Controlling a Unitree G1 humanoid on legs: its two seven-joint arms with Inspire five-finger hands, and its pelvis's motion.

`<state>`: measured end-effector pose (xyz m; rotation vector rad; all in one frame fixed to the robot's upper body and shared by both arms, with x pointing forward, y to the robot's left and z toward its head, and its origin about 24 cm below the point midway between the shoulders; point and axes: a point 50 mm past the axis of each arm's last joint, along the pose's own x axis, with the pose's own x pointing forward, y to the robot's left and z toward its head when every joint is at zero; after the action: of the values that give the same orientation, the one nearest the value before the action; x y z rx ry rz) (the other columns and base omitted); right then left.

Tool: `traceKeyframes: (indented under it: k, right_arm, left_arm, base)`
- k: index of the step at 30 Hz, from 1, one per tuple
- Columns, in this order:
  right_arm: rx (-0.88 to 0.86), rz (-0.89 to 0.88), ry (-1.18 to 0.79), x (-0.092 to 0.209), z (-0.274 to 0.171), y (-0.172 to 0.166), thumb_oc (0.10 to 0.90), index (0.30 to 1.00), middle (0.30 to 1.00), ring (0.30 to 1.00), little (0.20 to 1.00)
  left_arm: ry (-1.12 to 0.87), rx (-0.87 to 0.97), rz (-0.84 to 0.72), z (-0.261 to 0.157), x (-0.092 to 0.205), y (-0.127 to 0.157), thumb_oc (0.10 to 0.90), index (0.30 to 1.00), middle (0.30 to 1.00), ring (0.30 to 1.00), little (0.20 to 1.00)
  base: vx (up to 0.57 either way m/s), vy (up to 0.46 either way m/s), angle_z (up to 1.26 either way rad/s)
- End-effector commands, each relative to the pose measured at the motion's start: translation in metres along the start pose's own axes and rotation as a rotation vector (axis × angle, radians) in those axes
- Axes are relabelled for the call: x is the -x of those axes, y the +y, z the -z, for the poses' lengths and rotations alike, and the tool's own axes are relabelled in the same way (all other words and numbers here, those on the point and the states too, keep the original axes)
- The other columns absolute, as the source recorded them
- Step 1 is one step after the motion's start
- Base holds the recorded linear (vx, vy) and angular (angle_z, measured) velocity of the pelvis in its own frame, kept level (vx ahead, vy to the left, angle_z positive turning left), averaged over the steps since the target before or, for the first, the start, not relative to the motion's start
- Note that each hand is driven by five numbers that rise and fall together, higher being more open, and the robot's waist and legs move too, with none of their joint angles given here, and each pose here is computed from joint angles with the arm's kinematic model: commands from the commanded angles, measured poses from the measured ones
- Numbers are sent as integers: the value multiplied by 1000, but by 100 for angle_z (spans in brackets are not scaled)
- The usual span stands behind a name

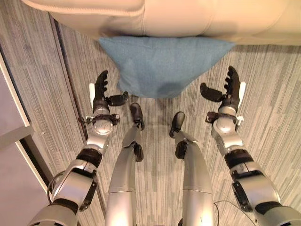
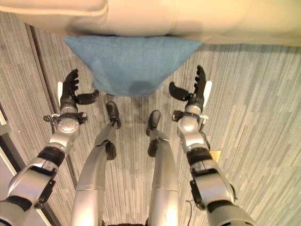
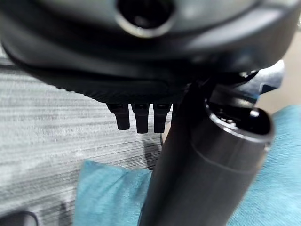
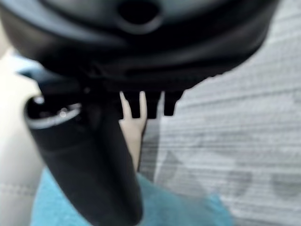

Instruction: Pick up all the scattered cushions and arrange them neatly on the sofa.

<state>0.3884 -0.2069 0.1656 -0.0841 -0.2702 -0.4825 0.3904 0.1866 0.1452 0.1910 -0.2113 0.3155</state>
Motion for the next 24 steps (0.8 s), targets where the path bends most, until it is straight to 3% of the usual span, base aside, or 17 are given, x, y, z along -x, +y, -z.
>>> traceKeyframes:
  k: [1, 6, 10, 11, 12, 13, 18, 24]
  right_arm:
    - [-41, 39, -41, 9, 10, -15, 800, 900, 900, 900, 900]
    - [-112, -32, -125, 1, -23, 8, 800, 900, 900, 900, 900]
    - [-146, -184, -176, 6, -47, 45, 800, 900, 900, 900, 900]
    - [-147, -185, -176, 5, -47, 45, 563, 545, 545, 545, 545]
    - [-150, -228, -188, 9, -51, 54, 507, 460, 460, 460, 460]
    - [-153, -254, -200, 12, -54, 60, 400, 300, 300, 300, 300]
    - [-184, -376, -289, 31, -68, 78, 400, 300, 300, 300, 300]
    - [-230, -377, -282, 43, -51, 60, 400, 300, 300, 300, 300]
  left_arm:
    - [-9, -3, -66, 14, 7, 15, 800, 900, 900, 900, 900]
    - [-108, -14, -34, -21, -8, 6, 800, 900, 900, 900, 900]
    - [-219, 54, 48, -59, -12, -20, 800, 900, 900, 900, 900]
    - [-220, 54, 47, -60, -12, -20, 800, 900, 900, 900, 900]
    - [-235, 87, 70, -66, -10, -28, 800, 900, 900, 900, 900]
    - [-240, 105, 84, -69, -9, -33, 400, 300, 300, 300, 300]
    - [-326, 194, 152, -88, 4, -47, 400, 300, 300, 300, 300]
    - [-319, 277, 220, -73, 24, -49, 400, 300, 300, 300, 300]
  base:
    - [-9, 5, 5]
    - [21, 8, 5]
    - [38, -8, 2]
    - [0, 0, 0]
    - [0, 0, 0]
    - [0, 0, 0]
    - [3, -7, 0]
    - [1, -11, 1]
